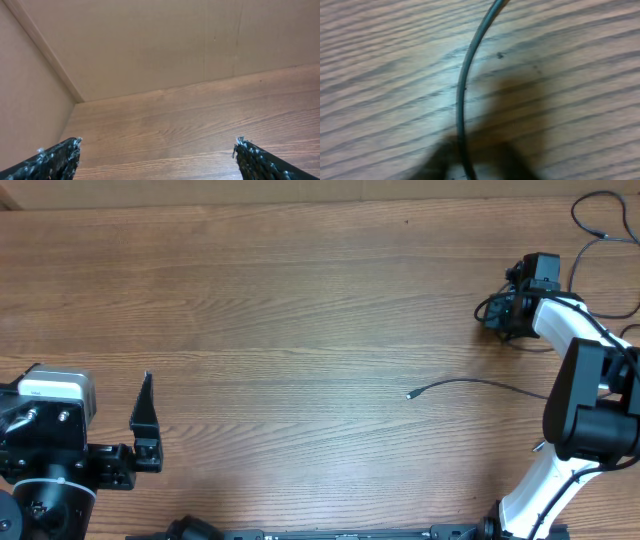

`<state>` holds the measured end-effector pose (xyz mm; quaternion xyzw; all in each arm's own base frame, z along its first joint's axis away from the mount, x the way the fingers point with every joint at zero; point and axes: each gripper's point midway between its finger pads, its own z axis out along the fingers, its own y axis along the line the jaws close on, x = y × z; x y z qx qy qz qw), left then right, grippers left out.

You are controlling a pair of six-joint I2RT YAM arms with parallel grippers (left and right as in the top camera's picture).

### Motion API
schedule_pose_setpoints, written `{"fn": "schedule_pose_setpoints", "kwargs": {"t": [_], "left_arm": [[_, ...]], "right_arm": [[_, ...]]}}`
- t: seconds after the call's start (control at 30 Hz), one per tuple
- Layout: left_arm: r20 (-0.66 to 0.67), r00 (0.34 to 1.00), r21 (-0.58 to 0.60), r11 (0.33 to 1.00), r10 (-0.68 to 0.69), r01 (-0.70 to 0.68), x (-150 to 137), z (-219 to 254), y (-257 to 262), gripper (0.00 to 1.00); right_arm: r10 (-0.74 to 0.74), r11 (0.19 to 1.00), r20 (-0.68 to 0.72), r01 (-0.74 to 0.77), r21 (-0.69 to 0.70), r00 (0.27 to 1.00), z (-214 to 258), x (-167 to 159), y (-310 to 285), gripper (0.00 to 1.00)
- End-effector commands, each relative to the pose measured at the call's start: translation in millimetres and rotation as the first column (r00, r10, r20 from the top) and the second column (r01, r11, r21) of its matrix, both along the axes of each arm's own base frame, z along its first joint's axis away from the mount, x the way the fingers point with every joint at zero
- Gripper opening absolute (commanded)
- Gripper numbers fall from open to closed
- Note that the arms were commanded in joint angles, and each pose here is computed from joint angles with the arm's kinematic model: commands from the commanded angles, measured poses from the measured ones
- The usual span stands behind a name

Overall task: Untangle cables
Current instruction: 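Drag the cable to the upper right corner with the right gripper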

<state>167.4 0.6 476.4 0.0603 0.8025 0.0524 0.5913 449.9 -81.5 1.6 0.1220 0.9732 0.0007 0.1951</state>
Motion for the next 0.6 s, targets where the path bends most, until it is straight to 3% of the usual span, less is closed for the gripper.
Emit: {"fn": "schedule_pose_setpoints", "kwargs": {"t": [0.0, 0.23, 0.47, 0.57], "left_arm": [[0.011, 1.0, 0.013, 1.0, 0.002, -0.002, -3, 2, 3, 1.0], [-0.022, 1.0, 0.029, 1.0, 0.002, -0.001, -5, -6, 4, 1.0], [-0.069, 0.998, 0.053, 0.999, 0.003, 0.001, -10, -18, 6, 1.0], [-0.083, 0.997, 0.061, 0.998, 0.004, 0.002, -11, -21, 7, 1.0]], "right_arm": [[-0.009, 0.999, -0.083, 0.012, 0.038, 0.996, -22, -10, 11, 1.0], [-0.054, 0.997, -0.065, 0.057, 0.048, 0.996, 61, 0, 13, 1.0], [-0.151, 0.988, 0.049, 0.149, 0.048, 0.987, 162, -52, 17, 1.0], [-0.208, 0.977, 0.151, 0.199, 0.072, 0.966, 193, -93, 22, 1.0]]}}
